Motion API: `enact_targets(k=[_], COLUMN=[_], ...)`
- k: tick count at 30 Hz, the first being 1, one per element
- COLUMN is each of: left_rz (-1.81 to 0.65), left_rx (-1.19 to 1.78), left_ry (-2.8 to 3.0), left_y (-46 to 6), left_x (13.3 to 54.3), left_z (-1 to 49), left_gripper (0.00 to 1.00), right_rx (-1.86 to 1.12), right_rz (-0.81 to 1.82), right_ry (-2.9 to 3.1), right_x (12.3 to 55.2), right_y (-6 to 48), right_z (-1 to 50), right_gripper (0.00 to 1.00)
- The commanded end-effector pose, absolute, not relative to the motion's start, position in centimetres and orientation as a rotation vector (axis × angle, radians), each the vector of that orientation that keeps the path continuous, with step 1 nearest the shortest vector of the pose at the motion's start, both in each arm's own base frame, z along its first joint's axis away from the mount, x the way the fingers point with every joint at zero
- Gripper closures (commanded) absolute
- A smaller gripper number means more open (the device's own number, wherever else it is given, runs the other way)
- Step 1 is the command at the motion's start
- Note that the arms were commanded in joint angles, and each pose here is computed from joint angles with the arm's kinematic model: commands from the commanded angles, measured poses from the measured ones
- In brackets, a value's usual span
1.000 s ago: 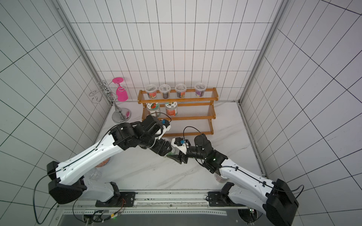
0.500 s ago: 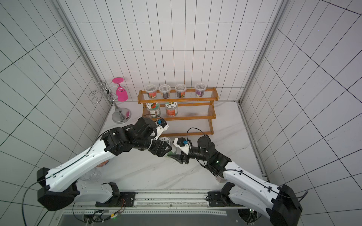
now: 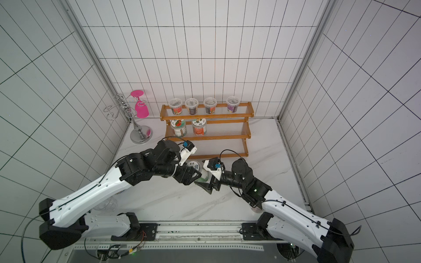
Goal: Place the seed container on the shelf
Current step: Pick up the seed jar at the center of the board.
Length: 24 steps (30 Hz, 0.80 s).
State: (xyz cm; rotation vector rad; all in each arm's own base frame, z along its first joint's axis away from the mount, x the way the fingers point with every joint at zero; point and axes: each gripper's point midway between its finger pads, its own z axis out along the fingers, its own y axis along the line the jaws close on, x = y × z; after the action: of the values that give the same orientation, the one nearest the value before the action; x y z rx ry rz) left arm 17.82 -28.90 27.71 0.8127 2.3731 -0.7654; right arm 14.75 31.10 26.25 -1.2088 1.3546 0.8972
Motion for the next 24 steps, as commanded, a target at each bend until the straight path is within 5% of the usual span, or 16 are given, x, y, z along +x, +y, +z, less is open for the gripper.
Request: enact_targets(k=[1,9,13,16,21,24], left_rz=[-0.866,-0.87,-0.856,-0.846,-0.854,-0.875], left_rx=[0.841,0.853,0.855,0.849,0.823,0.8], left_ry=[2.26,2.27,2.282,2.285,2.242,2.182], left_y=[-30.1,-30.1,-30.0,-29.9,-29.7,-29.3], left_x=[17.6,17.4,17.5,17.6,17.8,17.8], left_z=[30.0,29.6,29.2,29.1,29.9,31.4], left_gripper=[0.46,0.44,0.4,0.29,0.02,0.01], right_rx=[-1.224,-1.255,-1.259,-1.249,-1.223,-1.196], right_rz=[0.887,0.919,0.943,0.956,0.96,0.946], right_ry=[1.354,1.314,1.29,1.279,1.26,1.265], right_x=[14.8,14.5,14.2,14.1,14.0,14.3], right_y=[31.4,32.3,32.4,32.4,32.0,31.7], right_z=[26.0,26.8,27.3,27.5,27.4,27.2], right_gripper=[0.01,0.01,0.15,0.3,0.35,0.35])
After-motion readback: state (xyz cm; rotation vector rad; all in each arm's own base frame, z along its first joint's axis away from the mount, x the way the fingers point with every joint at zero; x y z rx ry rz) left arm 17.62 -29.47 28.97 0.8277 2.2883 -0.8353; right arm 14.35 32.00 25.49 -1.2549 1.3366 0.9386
